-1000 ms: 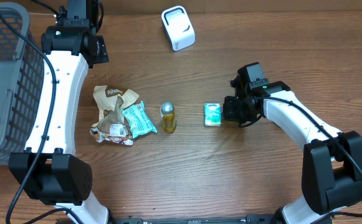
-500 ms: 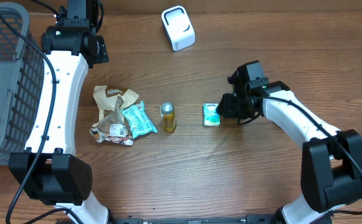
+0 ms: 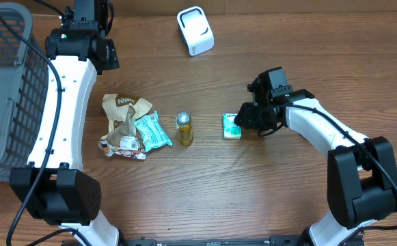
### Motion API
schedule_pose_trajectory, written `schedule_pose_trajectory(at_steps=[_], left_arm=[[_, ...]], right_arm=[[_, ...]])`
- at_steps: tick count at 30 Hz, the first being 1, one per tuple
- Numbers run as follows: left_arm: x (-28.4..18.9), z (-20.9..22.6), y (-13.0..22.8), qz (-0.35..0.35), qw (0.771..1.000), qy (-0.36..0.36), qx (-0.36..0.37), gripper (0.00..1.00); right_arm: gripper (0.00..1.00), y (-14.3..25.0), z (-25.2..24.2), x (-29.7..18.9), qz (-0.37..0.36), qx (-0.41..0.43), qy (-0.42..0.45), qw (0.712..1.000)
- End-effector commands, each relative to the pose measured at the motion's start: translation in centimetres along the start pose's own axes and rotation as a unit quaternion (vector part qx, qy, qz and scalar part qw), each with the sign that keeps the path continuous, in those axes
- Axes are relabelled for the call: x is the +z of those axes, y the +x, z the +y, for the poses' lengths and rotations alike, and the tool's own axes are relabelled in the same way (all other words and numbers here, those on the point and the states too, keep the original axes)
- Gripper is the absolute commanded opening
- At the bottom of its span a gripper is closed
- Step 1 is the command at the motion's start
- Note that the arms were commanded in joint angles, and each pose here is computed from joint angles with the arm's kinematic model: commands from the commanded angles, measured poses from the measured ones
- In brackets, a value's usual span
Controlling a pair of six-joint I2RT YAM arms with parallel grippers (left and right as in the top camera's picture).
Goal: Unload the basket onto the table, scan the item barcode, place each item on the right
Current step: 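Close the right gripper on the Kleenex pack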
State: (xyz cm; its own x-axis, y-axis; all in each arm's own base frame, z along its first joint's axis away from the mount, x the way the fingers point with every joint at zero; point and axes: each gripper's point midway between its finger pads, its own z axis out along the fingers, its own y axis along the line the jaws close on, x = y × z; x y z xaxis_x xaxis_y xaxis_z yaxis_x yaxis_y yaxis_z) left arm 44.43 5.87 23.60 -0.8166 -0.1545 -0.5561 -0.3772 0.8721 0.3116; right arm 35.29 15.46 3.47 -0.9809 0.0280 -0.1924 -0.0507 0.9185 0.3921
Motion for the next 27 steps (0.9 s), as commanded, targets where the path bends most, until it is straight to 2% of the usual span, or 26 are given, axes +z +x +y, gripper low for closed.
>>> schedule_pose_trajectory(at_steps=[1, 16, 21, 24, 27], left_arm=[[-1.1, 0.6, -0.8, -0.017, 1.000, -0.002, -0.004, 0.99], [-1.1, 0.6, -0.8, -0.017, 1.000, -0.002, -0.004, 1.00], [-1.1, 0.6, -0.8, -0.017, 1.000, -0.002, -0.004, 0.99], [-1.1, 0.6, -0.8, -0.017, 1.000, -0.002, -0.004, 0.99], [-1.1, 0.6, -0.8, -0.017, 1.000, -0.002, -0.004, 1.00]], right_arm=[[0.36, 0.2, 0.2, 0.4, 0.005, -0.001, -0.006, 1.000], [0.35, 1.1, -0.5, 2.2, 0.032, 0.037, -0.003, 0.999], [0.23, 1.5, -1.6, 3.1, 0.045, 0.077, 0.004, 0.996], [0.05, 1.3, -1.5, 2.9, 0.046, 0.084, -0.012, 0.995], [0.04, 1.0, -0.4, 1.9, 0.058, 0.097, -0.070, 0.991]])
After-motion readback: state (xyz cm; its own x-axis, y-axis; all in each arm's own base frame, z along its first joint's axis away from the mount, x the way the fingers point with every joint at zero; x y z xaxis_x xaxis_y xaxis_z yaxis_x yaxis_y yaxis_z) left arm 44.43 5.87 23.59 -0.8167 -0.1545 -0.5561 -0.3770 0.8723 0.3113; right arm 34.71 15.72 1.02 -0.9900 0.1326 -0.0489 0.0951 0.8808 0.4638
